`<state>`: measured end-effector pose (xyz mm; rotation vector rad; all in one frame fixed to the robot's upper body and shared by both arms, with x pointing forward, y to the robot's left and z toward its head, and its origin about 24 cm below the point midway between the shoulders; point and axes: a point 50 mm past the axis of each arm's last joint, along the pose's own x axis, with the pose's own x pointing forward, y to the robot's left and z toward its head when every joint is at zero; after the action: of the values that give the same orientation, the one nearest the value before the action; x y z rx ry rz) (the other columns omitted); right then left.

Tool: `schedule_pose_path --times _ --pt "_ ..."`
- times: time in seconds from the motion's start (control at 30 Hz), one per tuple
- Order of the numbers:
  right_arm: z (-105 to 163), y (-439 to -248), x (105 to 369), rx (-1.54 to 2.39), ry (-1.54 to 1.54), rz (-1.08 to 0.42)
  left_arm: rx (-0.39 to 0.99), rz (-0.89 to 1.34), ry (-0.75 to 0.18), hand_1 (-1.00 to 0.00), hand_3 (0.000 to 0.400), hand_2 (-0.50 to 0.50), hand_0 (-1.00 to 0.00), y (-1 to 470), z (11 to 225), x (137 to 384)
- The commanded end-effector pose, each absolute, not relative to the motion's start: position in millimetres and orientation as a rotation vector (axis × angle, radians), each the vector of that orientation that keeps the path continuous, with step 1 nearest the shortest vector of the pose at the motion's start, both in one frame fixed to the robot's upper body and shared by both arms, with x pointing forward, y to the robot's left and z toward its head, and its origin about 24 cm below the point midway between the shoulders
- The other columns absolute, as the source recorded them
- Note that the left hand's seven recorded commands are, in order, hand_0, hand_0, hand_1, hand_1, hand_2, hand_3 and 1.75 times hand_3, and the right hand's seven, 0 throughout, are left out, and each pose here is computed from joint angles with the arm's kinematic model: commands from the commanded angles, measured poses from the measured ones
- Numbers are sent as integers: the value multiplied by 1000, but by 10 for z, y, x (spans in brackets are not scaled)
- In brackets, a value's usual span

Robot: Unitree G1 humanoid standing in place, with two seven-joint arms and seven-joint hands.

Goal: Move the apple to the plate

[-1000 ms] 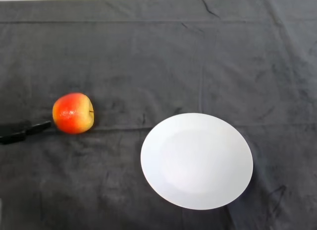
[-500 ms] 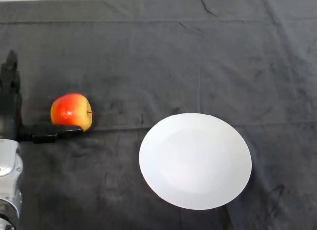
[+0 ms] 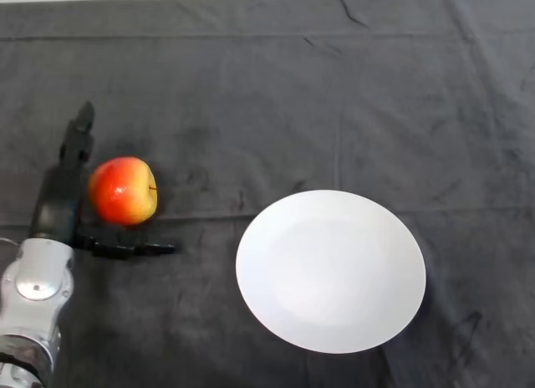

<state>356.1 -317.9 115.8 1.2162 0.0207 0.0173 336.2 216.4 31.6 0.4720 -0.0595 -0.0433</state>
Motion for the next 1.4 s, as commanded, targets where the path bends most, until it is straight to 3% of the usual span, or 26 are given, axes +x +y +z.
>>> schedule_pose_path --times 0.03,0.2,0.23,0.27,0.3,0.33,0.37,0.43,0.47,0.87,0.97,1.4 --pt "1056 -3280 3468 1216 26 -28 511 -69 -78 0 0 0 0 2065 438 3490" --pt "1056 -3280 3468 1216 26 -28 578 -107 -49 0 0 0 0 2056 395 3480" --pt "1056 -3280 3468 1216 26 -28 588 -113 -45 0 47 -59 -118 2058 392 3480" --pt "1056 -3280 3468 1216 26 -28 600 -118 -41 -102 52 -14 -129 2059 388 3480" --pt "1056 -3280 3468 1216 26 -28 611 -123 -37 -486 195 163 -161 2061 383 3479" --pt "1056 -3280 3468 1216 26 -28 621 -126 -34 -651 260 208 -235 2062 379 3477" --pt "1056 -3280 3468 1216 26 -28 631 -130 -31 -855 342 231 -392 2063 375 3476" --pt "1056 -3280 3468 1216 26 -28 649 -136 -27 -1000 400 247 -506 2063 369 3475" --pt "1056 -3280 3468 1216 26 -28 657 -138 -25 -1000 400 176 -647 2064 367 3475" --pt "1056 -3281 3468 1216 26 -28 720 -149 -27 -1000 400 61 -878 2062 363 3474" --pt "1056 -3281 3468 1216 26 -28 728 -148 -30 -1000 400 0 -1000 2072 373 3476" --pt "1057 -3281 3468 1216 26 -28 753 -103 -95 -1000 400 0 -1000 2088 520 3543"
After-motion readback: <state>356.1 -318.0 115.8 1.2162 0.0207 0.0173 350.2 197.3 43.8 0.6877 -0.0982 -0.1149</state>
